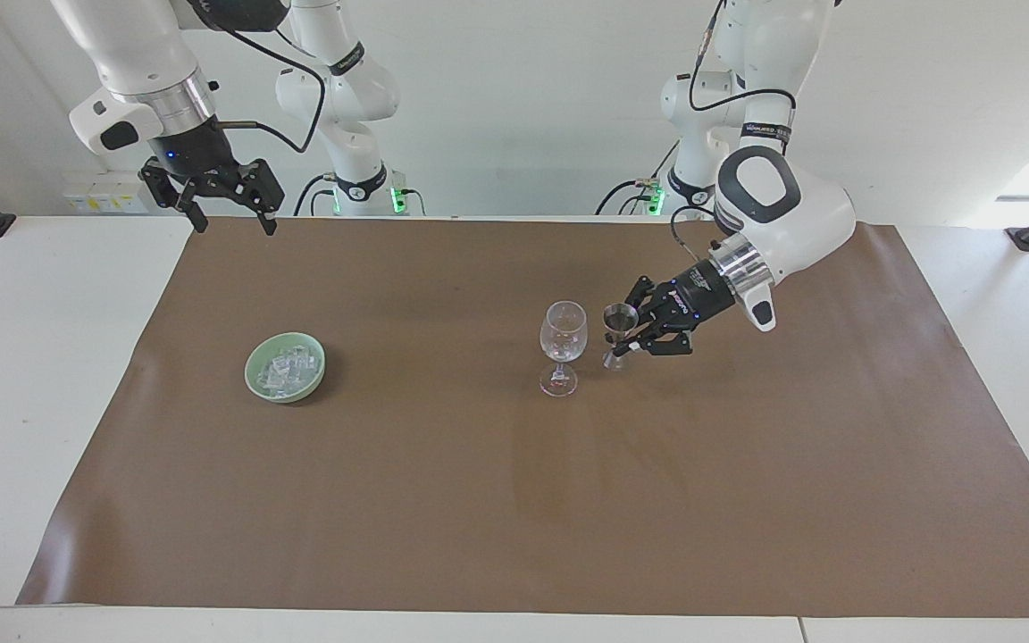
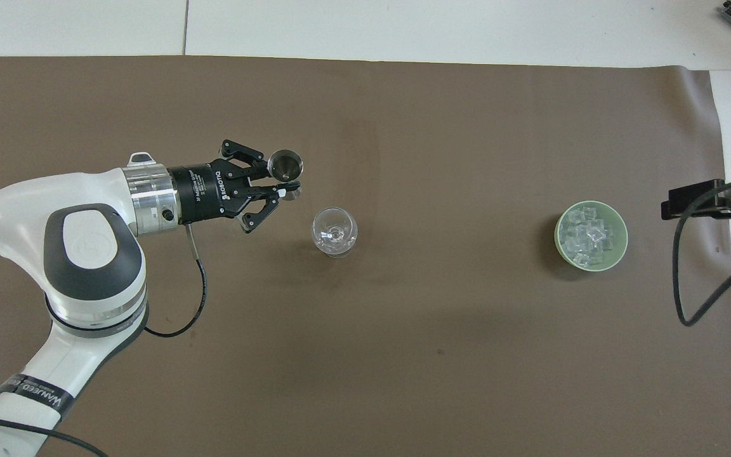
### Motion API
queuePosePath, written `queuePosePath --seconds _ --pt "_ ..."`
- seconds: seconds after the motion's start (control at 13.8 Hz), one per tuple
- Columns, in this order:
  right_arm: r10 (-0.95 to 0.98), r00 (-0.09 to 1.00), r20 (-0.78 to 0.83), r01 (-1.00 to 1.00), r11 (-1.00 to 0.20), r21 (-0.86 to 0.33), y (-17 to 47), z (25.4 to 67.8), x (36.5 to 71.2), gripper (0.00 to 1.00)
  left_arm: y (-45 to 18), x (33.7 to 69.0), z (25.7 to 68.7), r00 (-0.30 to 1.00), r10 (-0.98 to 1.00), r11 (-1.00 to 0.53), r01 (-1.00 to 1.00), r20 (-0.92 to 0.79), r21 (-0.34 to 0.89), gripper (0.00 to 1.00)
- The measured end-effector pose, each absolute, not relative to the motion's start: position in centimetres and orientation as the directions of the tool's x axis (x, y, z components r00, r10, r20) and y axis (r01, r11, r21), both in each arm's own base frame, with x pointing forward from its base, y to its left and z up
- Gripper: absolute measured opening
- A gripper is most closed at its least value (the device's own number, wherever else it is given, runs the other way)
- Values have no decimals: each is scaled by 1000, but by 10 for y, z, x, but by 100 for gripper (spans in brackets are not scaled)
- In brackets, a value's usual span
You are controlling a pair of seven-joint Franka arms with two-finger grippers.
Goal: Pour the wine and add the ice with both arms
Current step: 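Position the silver bottle above the clear glass with the left gripper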
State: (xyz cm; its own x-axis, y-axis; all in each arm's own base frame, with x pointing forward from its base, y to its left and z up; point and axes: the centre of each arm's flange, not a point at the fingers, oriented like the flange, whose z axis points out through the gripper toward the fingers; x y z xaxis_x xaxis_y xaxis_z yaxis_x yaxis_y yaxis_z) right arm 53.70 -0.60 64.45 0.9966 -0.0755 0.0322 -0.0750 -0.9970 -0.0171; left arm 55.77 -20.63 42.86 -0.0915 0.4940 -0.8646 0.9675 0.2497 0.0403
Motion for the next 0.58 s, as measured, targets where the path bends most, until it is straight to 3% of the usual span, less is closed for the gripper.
queuePosePath --seconds 0.58 --pt "-76 997 32 -75 -997 -17 -6 645 537 100 -215 553 431 -13 514 206 973 -858 108 22"
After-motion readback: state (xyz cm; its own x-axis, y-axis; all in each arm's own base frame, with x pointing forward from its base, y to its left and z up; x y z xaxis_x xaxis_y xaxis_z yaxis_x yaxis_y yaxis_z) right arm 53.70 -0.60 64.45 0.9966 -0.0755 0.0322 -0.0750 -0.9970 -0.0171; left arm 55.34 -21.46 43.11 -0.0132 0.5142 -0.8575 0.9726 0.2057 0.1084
